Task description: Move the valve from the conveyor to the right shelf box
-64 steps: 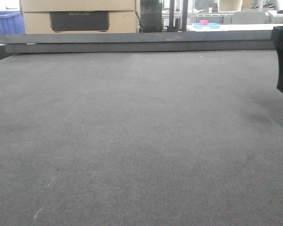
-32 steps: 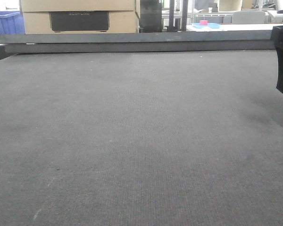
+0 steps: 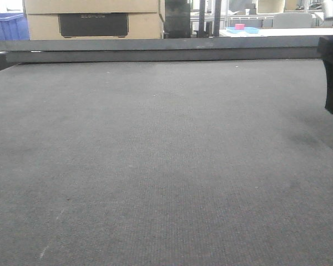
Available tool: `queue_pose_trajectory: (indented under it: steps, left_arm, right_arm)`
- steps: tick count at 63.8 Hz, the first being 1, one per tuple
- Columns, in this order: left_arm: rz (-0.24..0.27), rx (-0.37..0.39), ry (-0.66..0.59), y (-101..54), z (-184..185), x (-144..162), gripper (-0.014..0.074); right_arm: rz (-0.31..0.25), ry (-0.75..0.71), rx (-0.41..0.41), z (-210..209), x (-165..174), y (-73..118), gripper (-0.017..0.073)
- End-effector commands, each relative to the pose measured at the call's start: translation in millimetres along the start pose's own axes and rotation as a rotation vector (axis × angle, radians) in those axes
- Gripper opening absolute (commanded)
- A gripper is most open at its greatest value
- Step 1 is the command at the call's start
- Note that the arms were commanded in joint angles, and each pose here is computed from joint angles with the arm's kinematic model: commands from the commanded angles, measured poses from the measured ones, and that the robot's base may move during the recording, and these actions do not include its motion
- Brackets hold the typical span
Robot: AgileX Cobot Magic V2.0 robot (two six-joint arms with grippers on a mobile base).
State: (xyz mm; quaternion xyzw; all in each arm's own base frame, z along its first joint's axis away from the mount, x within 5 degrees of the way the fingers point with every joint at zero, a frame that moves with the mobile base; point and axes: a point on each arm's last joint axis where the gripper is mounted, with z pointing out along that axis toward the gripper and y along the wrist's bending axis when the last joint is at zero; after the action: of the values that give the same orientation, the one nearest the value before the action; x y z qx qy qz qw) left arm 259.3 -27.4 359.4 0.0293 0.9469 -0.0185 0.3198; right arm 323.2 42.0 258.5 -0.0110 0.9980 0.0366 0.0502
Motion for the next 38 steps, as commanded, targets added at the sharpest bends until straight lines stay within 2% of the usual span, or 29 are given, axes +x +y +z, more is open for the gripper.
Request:
queue_pose_trajectory:
  steps: [1, 10, 26, 31, 38]
  left_arm:
    - [-0.002, 0.008, -0.008, -1.6, -2.4, -1.5, -0.0111]
    - [-0.002, 0.008, -0.008, -1.6, -2.4, -1.5, -0.0111]
    - [-0.002, 0.008, -0.006, -1.6, -2.4, -1.4, -0.0111]
    - [-0.002, 0.008, -0.006, -1.6, -2.4, -1.4, -0.0111]
    - [-0.002, 0.008, -0.006, -1.6, -2.4, -1.4, -0.0111]
  right_arm:
    - [-0.012, 0.011, 0.015, 1.0, 1.4, -1.1, 0.0485]
    - [-0.012, 0.003, 0.014, 1.0, 0.6, -1.0, 0.0435]
    - [-0.009, 0.009, 0.009, 1.0, 1.2, -0.5, 0.0421]
    - [-0.009, 0.011, 0.009, 1.0, 1.4, -0.5, 0.0343]
    - [-0.008, 0.011, 0.005, 1.0, 1.4, -0.2, 0.0122]
